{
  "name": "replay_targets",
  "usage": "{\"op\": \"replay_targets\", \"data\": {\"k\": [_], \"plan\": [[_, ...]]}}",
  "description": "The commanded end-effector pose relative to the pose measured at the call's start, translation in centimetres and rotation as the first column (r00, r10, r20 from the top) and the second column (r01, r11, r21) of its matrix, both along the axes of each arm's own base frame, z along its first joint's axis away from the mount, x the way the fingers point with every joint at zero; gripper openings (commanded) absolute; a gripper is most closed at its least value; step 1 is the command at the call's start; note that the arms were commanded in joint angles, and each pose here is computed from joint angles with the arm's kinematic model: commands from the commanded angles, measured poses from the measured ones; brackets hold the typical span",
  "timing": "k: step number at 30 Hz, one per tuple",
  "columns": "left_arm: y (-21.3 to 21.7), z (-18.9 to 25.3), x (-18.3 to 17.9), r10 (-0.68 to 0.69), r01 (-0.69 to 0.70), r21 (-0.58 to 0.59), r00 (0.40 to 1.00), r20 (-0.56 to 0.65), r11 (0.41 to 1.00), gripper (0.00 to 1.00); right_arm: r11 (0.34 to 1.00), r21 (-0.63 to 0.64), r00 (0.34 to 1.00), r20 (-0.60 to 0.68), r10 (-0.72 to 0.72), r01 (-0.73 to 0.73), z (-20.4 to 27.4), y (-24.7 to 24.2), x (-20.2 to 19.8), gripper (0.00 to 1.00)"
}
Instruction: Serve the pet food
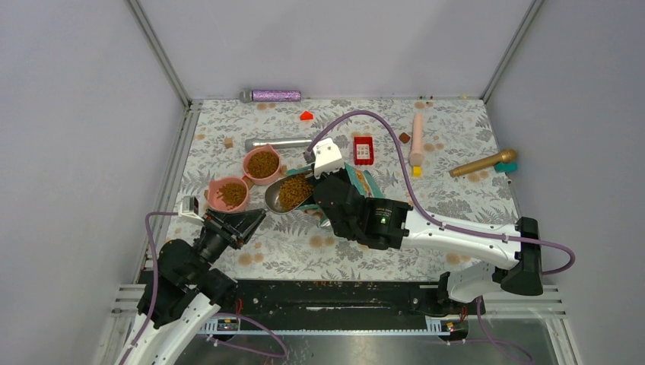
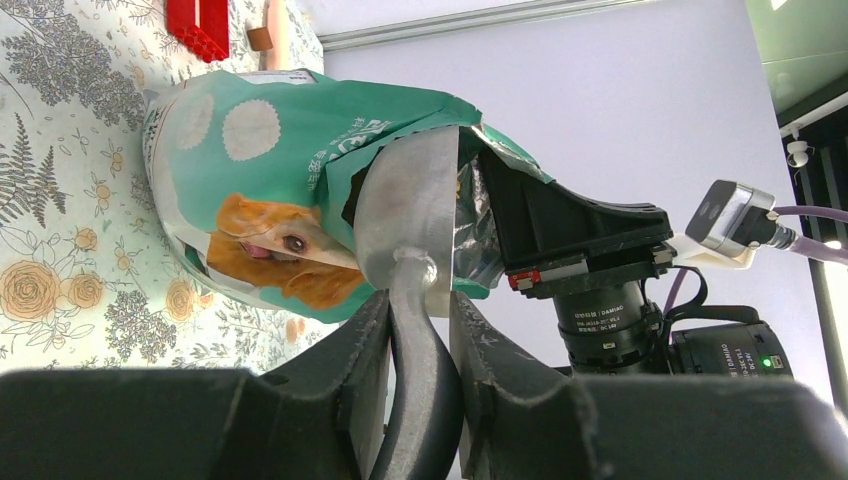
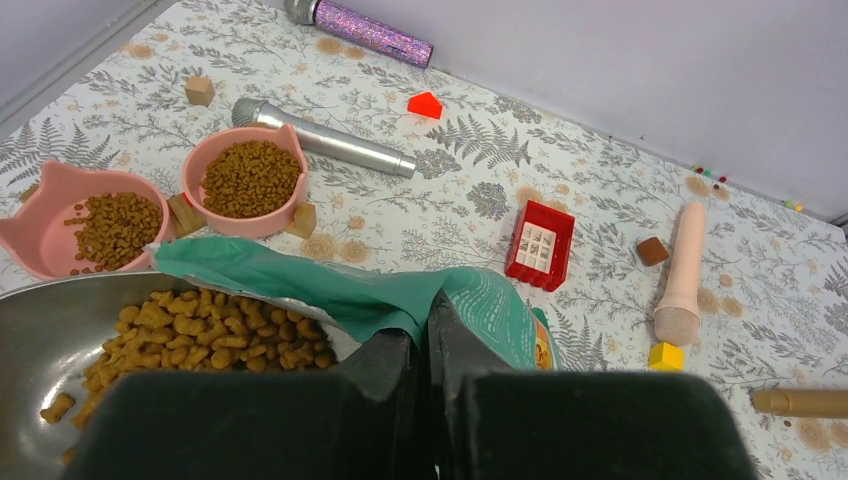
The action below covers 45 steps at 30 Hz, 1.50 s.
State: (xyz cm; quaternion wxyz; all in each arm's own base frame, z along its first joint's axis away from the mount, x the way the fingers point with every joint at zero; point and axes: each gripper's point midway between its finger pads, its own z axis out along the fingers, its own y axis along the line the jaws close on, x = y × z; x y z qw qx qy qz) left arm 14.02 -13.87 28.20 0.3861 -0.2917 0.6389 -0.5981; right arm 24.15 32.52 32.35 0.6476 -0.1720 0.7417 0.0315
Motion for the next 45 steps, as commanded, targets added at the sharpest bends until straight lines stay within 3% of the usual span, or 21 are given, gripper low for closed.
{"op": "replay_targets", "data": {"k": [1, 18, 30, 38, 45], "plan": [[3.5, 7.4, -3.7, 0.077, -0.027, -0.191, 0.962, 0.261, 0.981, 0.00, 0.918, 0.397, 0.992, 0.113, -0.062, 0.013, 11.4, -1.9, -0.2, 0.00], [8.3, 11.2, -5.4, 0.256, -0.207, -0.190, 0.923, 0.287, 0.960, 0.00, 0.919, 0.391, 0.985, 0.132, -0.108, 0.048, 11.9, -4.0, -0.2, 0.00], [6.3, 8.4, -1.9, 0.244, -0.208, -0.218, 0.957, 0.154, 0.954, 0.00, 0.932, 0.265, 0.943, 0.158, -0.293, 0.245, 11.7, -8.1, 2.6, 0.00], [5.9, 6.9, 1.1, 0.303, -0.283, -0.243, 0.952, 0.047, 0.928, 0.00, 0.938, 0.247, 0.950, 0.131, -0.283, 0.245, 10.6, -8.1, 4.2, 0.00], [6.2, 5.1, 4.9, 0.423, -0.424, -0.139, 0.905, -0.040, 0.895, 0.00, 0.949, 0.228, 0.959, 0.132, -0.251, 0.217, 10.6, -7.6, 4.4, 0.00]]}}
